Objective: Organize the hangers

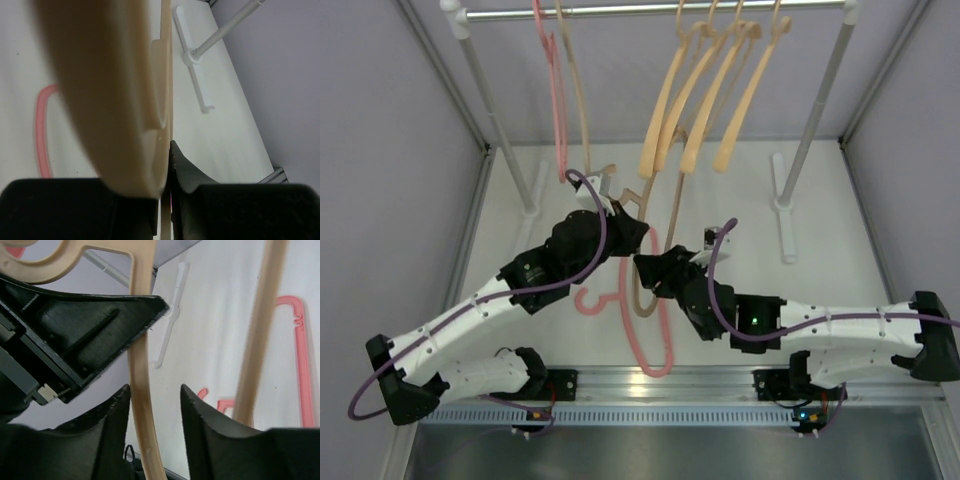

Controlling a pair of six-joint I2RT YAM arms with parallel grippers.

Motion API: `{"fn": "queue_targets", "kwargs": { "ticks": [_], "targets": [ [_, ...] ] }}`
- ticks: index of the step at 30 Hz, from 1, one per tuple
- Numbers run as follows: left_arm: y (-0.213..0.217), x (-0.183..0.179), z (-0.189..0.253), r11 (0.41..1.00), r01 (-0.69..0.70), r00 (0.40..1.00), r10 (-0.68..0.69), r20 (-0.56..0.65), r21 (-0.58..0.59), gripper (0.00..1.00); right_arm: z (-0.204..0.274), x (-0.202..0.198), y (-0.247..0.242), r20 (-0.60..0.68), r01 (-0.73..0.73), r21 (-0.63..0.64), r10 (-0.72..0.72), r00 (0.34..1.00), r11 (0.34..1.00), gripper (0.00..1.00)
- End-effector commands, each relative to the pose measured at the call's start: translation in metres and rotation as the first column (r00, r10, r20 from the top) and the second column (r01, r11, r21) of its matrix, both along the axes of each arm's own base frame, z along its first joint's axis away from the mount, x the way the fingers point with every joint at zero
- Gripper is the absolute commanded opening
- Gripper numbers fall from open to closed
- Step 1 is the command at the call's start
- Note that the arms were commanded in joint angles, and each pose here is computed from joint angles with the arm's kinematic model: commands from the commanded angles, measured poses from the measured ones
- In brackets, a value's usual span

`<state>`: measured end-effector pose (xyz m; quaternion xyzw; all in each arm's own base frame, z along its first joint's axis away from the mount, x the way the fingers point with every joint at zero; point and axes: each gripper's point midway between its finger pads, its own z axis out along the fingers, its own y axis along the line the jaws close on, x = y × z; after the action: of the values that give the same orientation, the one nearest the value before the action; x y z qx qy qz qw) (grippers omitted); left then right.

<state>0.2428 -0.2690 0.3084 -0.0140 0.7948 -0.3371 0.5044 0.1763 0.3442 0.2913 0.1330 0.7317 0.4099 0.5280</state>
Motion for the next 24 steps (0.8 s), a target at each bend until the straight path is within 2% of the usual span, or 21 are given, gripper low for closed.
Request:
{"fn": "queue_targets", "kwargs": {
  "ticks": [1,3,8,13,20,24],
  "targets": [
    [0.031,0.003,0.027,0.993,-0.080,0.995,0.075,0.065,0.081,0.00,0.013,-0.006,-0.026,0.013,0.033,-0.032,-0.033,0.999,0.999,0.45],
    [0.039,0.003,0.030,0.989,-0.092,0.994,0.084,0.073,0.116,0.00,0.013,-0.008,-0.034,0.012,0.038,-0.028,-0.038,0.999,0.999,0.54],
    [0.049,-0.001,0.031,0.973,-0.086,0.995,0.070,0.076,0.216,0.00,0.004,-0.009,-0.054,0.004,0.054,-0.047,-0.054,0.999,0.997,0.66],
    [0.047,-0.001,0.040,0.960,-0.082,0.994,0.061,0.086,0.269,0.00,0.000,-0.008,-0.070,0.004,0.079,-0.056,-0.079,0.997,0.995,0.68],
    [0.052,0.010,0.056,0.935,-0.146,0.986,0.113,0.119,0.322,0.00,-0.003,-0.008,-0.083,0.004,0.095,-0.055,-0.095,0.995,0.994,0.69],
    [0.055,0.020,0.065,0.901,-0.198,0.979,0.159,0.130,0.385,0.00,-0.005,-0.008,-0.089,0.004,0.099,-0.050,-0.099,0.995,0.994,0.69]
  ]
}}
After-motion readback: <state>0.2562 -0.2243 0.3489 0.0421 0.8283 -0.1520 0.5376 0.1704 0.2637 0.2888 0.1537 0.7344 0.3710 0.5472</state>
